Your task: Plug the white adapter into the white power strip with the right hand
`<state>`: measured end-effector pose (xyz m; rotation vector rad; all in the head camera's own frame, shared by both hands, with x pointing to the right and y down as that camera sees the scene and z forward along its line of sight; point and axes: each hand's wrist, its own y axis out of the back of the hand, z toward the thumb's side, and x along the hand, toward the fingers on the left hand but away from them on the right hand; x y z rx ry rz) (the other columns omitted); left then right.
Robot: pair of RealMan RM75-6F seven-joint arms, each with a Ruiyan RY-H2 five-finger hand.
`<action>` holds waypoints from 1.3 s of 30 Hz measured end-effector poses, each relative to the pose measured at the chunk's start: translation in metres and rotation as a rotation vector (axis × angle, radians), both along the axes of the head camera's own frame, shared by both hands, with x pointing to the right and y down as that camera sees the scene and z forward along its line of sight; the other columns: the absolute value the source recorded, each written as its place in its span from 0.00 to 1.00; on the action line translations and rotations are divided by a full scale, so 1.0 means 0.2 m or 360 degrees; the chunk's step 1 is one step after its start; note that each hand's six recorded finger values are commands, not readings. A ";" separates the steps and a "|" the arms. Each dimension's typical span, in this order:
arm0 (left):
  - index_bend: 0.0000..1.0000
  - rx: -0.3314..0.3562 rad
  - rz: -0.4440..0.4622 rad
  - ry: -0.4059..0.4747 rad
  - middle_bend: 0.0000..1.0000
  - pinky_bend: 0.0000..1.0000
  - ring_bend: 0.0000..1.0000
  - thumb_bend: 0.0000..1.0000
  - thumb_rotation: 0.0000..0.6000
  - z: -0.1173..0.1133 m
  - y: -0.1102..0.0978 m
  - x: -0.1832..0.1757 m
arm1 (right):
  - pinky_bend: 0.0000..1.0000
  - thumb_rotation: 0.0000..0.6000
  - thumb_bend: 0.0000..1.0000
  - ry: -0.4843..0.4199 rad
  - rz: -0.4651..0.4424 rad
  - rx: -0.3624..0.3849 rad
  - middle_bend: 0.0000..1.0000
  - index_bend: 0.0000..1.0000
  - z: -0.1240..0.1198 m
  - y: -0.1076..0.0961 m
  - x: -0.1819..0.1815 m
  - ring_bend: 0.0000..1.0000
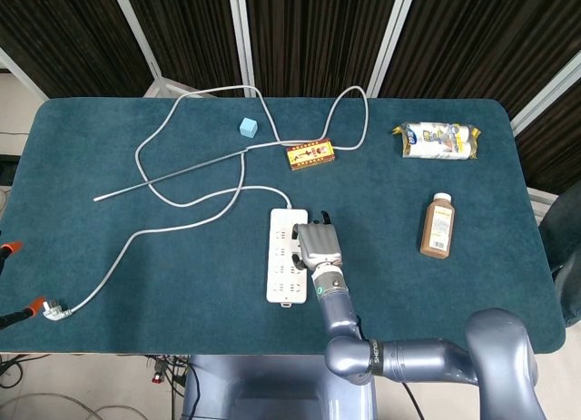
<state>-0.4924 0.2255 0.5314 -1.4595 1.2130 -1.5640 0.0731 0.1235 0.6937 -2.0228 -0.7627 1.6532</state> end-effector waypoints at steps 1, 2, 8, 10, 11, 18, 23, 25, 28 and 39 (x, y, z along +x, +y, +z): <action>0.21 0.0000 0.0000 0.0000 0.01 0.00 0.00 0.09 1.00 0.00 0.00 0.00 | 0.02 1.00 0.56 0.0001 0.0001 0.0000 0.49 0.57 0.00 0.00 0.00 0.31; 0.21 0.0002 -0.0001 0.0000 0.01 0.00 0.00 0.09 1.00 0.00 0.00 0.00 | 0.03 1.00 0.57 0.0002 0.0002 -0.0002 0.49 0.57 0.00 0.00 0.00 0.31; 0.21 0.0003 -0.0002 -0.0003 0.01 0.00 0.00 0.09 1.00 0.00 0.00 0.00 | 0.03 1.00 0.57 0.0002 0.0009 -0.0014 0.49 0.57 0.01 0.01 0.02 0.31; 0.21 0.0002 0.0000 -0.0004 0.01 0.00 0.00 0.09 1.00 0.00 0.00 0.00 | 0.03 1.00 0.57 0.0000 0.0008 -0.0022 0.49 0.57 0.02 0.01 0.02 0.31; 0.21 0.0000 0.0002 -0.0005 0.01 0.00 0.00 0.09 1.00 0.00 0.00 0.00 | 0.03 1.00 0.57 -0.0001 0.0003 -0.0026 0.49 0.57 0.02 0.02 0.02 0.31; 0.21 0.0001 -0.0001 -0.0006 0.01 0.00 0.00 0.09 1.00 0.00 0.00 0.00 | 0.03 1.00 0.57 -0.0010 -0.0007 -0.0029 0.49 0.57 0.02 0.03 0.00 0.31; 0.21 0.0001 -0.0004 -0.0005 0.01 0.00 0.00 0.09 1.00 0.00 0.00 0.00 | 0.03 1.00 0.57 -0.0008 -0.0019 -0.0037 0.49 0.57 0.03 0.04 0.00 0.31; 0.21 0.0001 -0.0004 -0.0005 0.01 0.00 0.00 0.09 1.00 0.00 0.00 0.00 | 0.03 1.00 0.57 -0.0013 -0.0020 -0.0037 0.49 0.57 0.02 0.04 -0.01 0.31; 0.21 0.0003 -0.0006 -0.0004 0.01 0.00 0.00 0.09 1.00 0.00 0.00 0.00 | 0.03 1.00 0.57 -0.0017 -0.0026 -0.0032 0.49 0.57 0.02 0.04 -0.01 0.31; 0.21 -0.0004 -0.0005 -0.0010 0.01 0.00 0.00 0.09 1.00 0.00 0.00 0.00 | 0.03 1.00 0.57 -0.0015 -0.0043 -0.0059 0.44 0.51 0.02 0.04 0.00 0.29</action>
